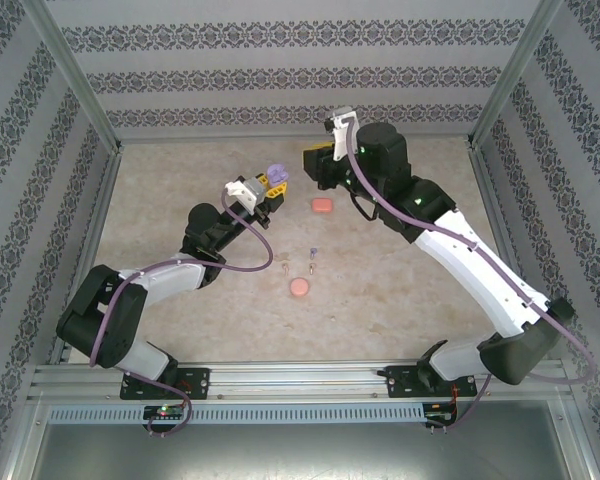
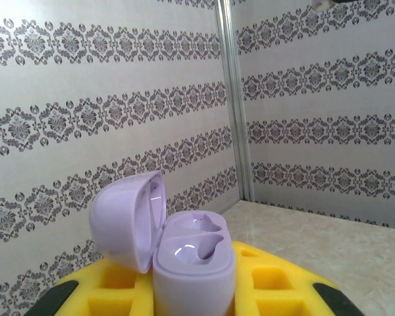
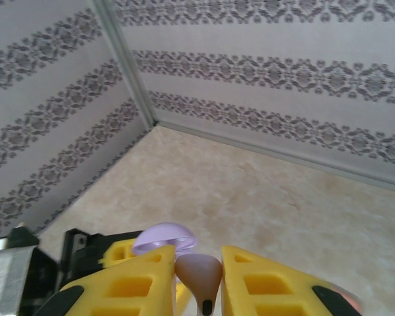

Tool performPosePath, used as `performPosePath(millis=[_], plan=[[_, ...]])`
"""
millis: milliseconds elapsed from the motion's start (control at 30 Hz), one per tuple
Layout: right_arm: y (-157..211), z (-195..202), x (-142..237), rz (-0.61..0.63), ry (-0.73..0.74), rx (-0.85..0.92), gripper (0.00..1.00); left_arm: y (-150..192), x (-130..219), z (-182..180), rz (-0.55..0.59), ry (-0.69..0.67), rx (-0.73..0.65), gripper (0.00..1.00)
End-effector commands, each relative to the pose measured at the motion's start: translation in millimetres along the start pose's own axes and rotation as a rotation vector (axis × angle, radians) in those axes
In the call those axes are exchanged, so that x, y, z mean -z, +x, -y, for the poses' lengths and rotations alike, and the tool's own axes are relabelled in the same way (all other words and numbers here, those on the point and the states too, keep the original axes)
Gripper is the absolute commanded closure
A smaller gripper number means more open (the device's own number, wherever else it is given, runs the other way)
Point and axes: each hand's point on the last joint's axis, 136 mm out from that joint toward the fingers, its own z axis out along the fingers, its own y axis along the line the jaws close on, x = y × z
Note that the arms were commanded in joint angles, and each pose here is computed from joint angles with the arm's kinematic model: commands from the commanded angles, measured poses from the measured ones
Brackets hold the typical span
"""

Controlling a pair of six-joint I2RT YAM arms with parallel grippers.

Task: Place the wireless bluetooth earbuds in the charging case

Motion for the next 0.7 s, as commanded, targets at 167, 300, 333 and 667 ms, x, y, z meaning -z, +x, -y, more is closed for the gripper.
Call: performPosePath(millis=[167,300,333,667], plan=[[1,-28,-9,0.06,-0.105,0.001,0.77,-40,-4,14,0.127,0.073,0.012,1.0],[8,-33,-17,0.046,-0.118,-0.001,0.77,-43,-4,18,0.131,0.09,0.016,1.0],[10,-34,-20,0.041,-0.122,-0.001,0.77,-44,-4,18,0.132,0.093,0.018,1.0],[24,-36,-33,0.008,-0.134,-0.011,0.77,-51,-1,21,0.134,0.106,0.018,1.0]])
